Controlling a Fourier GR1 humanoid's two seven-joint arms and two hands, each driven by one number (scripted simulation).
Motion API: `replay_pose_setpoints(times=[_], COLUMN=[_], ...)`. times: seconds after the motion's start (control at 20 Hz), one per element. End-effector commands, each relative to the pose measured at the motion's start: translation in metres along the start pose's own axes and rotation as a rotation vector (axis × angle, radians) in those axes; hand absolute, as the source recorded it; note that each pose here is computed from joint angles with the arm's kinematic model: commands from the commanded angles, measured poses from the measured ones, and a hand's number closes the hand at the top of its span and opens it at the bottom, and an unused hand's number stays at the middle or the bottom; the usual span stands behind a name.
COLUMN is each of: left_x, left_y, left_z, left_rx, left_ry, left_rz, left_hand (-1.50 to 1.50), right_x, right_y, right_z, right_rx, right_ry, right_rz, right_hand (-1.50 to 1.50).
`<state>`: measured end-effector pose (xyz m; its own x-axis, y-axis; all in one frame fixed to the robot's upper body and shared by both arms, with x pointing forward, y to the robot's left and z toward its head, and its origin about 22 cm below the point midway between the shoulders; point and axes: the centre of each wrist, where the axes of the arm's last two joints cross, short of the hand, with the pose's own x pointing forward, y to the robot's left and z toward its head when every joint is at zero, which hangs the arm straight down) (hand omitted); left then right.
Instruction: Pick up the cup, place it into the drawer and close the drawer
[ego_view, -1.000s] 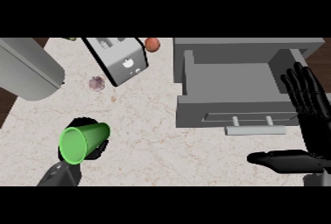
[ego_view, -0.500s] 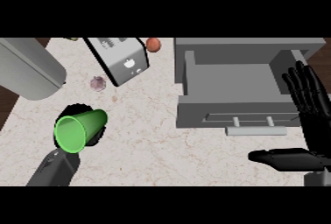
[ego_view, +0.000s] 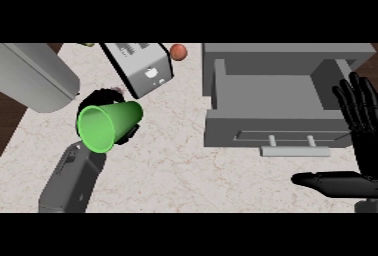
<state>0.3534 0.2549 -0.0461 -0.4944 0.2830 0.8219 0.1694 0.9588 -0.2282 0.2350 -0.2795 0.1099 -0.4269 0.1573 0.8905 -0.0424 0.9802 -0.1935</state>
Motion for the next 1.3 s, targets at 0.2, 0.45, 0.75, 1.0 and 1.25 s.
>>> replay_pose_setpoints(times=[0.2,0.45,0.75,1.0,1.25], left_x=[0.052,0.079,0.086,0.088,0.077], left_y=[-0.08,-0.129,-0.184,-0.222,-0.233], left_z=[-0.09,-0.115,-0.158,-0.169,-0.18], left_rx=[-0.134,-0.18,-0.219,-0.199,-0.176], left_ry=[-0.07,-0.063,-0.001,0.04,0.107], left_rz=[-0.01,-0.061,-0.118,-0.145,-0.148], left_hand=[1.5,1.5,1.5,1.5,1.5], right_x=[-0.008,-0.006,-0.002,0.004,0.005], right_y=[-0.011,-0.01,-0.009,-0.014,-0.015], right_z=[0.007,0.007,-0.008,0.009,-0.009], right_rx=[-0.013,-0.016,0.005,0.011,0.027], right_ry=[0.015,0.021,0.01,0.008,0.01], right_rz=[0.015,0.012,-0.01,-0.001,-0.019], right_hand=[-1.5,-1.5,-1.5,-1.5,-1.5])
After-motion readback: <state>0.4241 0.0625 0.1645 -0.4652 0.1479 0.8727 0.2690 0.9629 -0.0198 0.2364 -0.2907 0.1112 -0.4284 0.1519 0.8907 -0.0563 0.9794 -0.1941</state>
